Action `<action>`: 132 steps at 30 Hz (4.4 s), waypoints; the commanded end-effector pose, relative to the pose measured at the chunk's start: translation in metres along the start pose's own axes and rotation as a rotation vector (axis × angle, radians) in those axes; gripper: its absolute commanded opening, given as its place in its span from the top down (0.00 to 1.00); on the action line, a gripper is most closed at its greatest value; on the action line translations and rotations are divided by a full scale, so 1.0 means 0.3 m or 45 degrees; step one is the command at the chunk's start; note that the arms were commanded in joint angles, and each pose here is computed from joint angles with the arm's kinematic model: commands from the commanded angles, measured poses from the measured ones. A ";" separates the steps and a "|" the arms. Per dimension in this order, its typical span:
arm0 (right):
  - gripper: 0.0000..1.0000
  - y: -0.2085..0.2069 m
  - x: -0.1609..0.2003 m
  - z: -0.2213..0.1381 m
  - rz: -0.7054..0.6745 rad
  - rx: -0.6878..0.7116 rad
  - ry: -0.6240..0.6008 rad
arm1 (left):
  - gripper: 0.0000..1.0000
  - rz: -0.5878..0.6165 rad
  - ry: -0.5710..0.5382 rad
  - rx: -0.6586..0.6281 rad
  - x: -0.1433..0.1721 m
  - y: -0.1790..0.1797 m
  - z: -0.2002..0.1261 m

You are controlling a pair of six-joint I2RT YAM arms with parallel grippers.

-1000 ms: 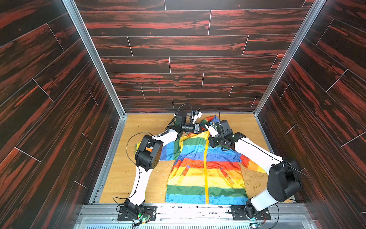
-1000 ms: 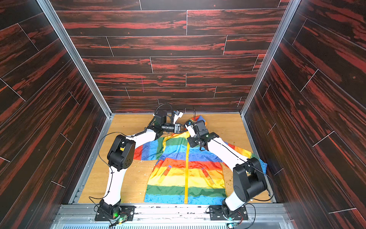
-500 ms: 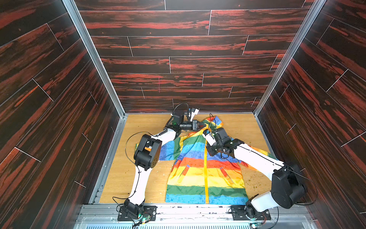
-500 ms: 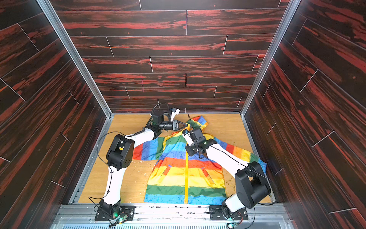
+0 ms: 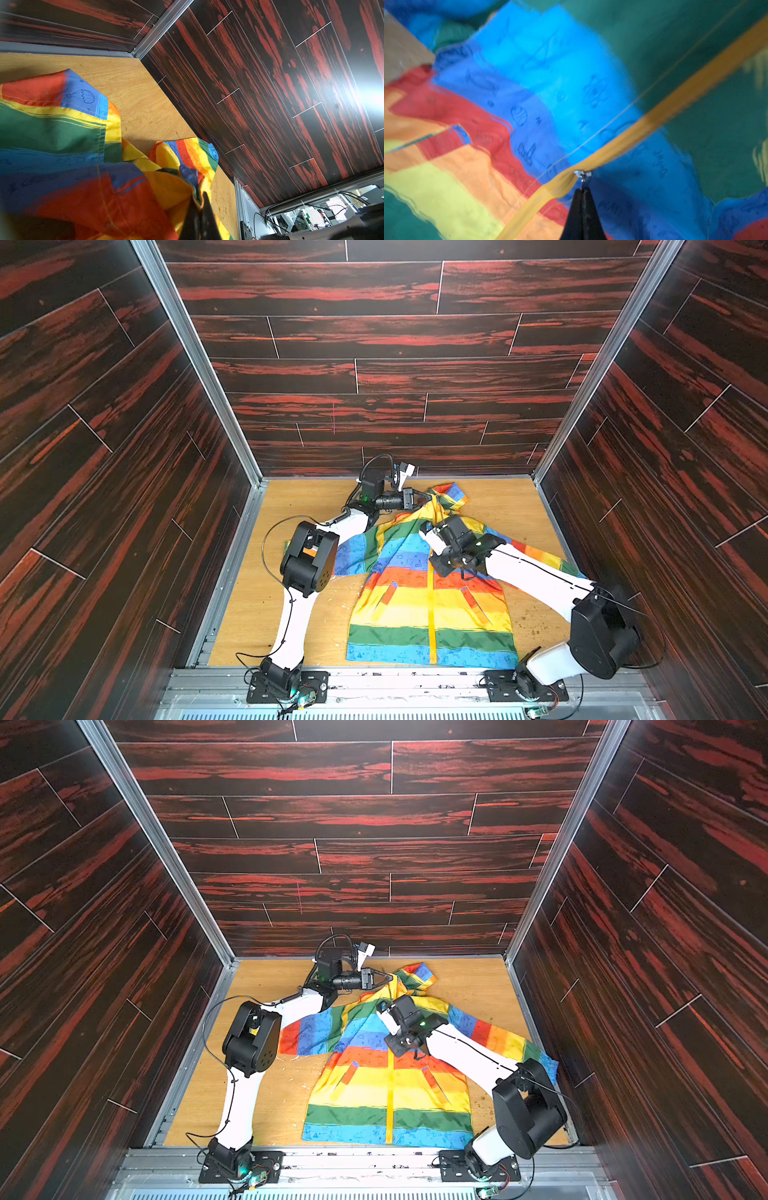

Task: Unzip the jacket
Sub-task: Unzip the zipper on the jacket.

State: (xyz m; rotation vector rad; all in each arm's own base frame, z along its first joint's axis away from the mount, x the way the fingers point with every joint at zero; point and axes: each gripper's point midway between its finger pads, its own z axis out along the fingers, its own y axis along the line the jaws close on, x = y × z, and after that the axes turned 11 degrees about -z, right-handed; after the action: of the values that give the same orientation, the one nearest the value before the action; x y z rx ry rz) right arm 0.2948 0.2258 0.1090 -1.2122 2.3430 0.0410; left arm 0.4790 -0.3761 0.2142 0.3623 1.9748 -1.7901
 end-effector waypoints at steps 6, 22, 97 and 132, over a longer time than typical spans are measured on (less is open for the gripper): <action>1.00 0.115 0.111 0.016 -0.119 -0.055 0.224 | 1.00 0.114 -0.110 0.042 -0.117 -0.098 -0.024; 1.00 0.228 0.137 0.061 -0.187 -0.162 0.388 | 1.00 0.084 -0.144 -0.164 -0.165 0.048 -0.043; 1.00 0.772 0.370 -0.086 -0.432 -0.727 0.715 | 1.00 -0.063 -0.350 -0.482 -0.339 0.379 -0.183; 0.57 0.414 0.101 -0.055 0.681 -0.434 0.019 | 0.04 -0.018 -0.167 -1.052 0.175 0.101 -0.427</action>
State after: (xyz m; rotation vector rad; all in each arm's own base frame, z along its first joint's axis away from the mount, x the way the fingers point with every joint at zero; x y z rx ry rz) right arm 0.1725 0.2720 0.0776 -0.8483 2.6714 0.5405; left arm 0.4859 -0.2417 0.1768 -0.1229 2.3023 -0.9654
